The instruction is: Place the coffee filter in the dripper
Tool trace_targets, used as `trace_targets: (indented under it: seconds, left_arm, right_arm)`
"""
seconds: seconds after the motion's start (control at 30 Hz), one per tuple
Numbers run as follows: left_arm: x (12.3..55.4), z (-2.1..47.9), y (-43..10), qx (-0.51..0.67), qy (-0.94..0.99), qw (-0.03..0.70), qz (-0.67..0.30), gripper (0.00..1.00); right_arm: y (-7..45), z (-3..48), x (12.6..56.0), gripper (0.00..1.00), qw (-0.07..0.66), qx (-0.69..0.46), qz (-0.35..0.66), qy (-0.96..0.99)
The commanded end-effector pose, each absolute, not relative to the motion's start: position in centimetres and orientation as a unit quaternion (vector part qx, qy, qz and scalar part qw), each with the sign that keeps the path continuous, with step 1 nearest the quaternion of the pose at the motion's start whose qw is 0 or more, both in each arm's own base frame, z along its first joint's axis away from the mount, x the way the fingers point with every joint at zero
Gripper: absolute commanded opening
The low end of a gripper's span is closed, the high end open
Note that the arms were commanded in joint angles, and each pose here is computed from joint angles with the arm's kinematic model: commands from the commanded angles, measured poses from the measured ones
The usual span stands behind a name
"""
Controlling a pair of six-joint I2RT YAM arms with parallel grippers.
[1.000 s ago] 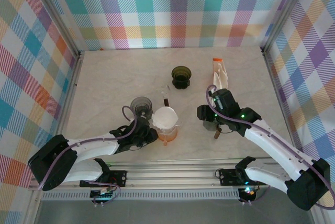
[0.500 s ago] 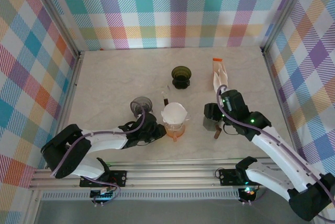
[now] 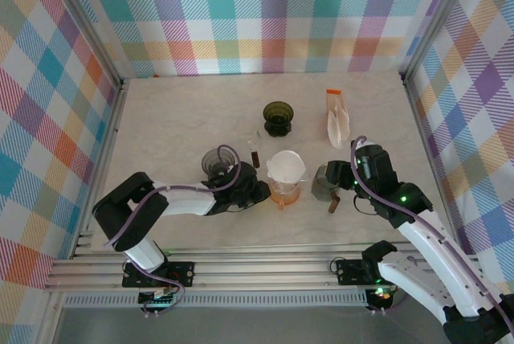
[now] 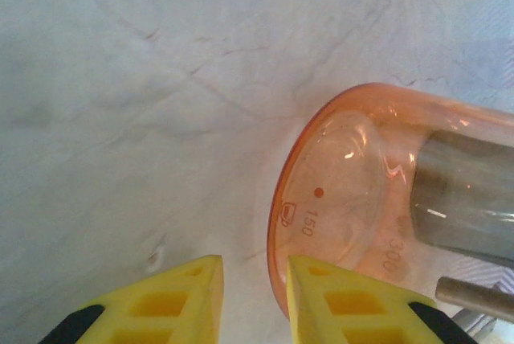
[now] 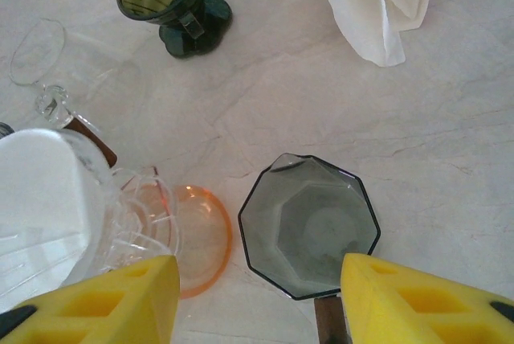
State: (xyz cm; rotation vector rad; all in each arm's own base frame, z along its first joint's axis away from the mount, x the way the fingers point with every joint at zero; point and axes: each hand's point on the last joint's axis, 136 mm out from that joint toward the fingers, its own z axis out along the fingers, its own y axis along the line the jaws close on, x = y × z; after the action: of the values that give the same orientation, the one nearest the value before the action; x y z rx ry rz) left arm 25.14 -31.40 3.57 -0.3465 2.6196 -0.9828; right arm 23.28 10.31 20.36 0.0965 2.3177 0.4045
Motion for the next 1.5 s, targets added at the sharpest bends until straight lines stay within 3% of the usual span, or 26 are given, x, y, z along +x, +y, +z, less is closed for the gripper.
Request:
trace_targets:
  seconds: [0.0, 0.3, 0.57, 0.8, 1.0, 1.37, 1.47]
  left_arm:
    - [25.7, 4.5, -33.2, -0.108, 0.909, 0.163, -0.368, 0.27]
    - [23.6, 4.3, -30.8, -0.100, 0.924, 0.148, -0.339, 0.28]
    - [19.3, 6.1, -26.0, -0.075, 0.939, 0.165, -0.294, 0.39]
    - [17.3, 10.5, -29.3, 0.091, 0.922, 0.275, -0.257, 0.51]
    - [16.0, 10.6, -33.3, 0.198, 0.899, 0.310, -0.238, 0.59]
    - [16.9, 9.4, -35.6, 0.226, 0.891, 0.331, -0.213, 0.56]
    - [17.3, 9.0, -35.9, 0.226, 0.891, 0.334, -0.208, 0.50]
  right_arm:
    - [9.8, 19.6, 22.6, 0.55, 0.371, 0.046, 0.152, 0.915]
    - [9.2, 19.6, 21.7, 0.55, 0.374, 0.047, 0.150, 0.914]
    - [9.3, 19.7, 21.5, 0.56, 0.375, 0.047, 0.157, 0.912]
    - [9.1, 19.4, 21.3, 0.58, 0.371, 0.049, 0.155, 0.914]
    - [8.9, 19.5, 21.1, 0.60, 0.369, 0.049, 0.151, 0.916]
    - [8.5, 19.8, 20.9, 0.61, 0.374, 0.050, 0.145, 0.915]
    - [8.4, 20.0, 20.8, 0.62, 0.376, 0.048, 0.143, 0.914]
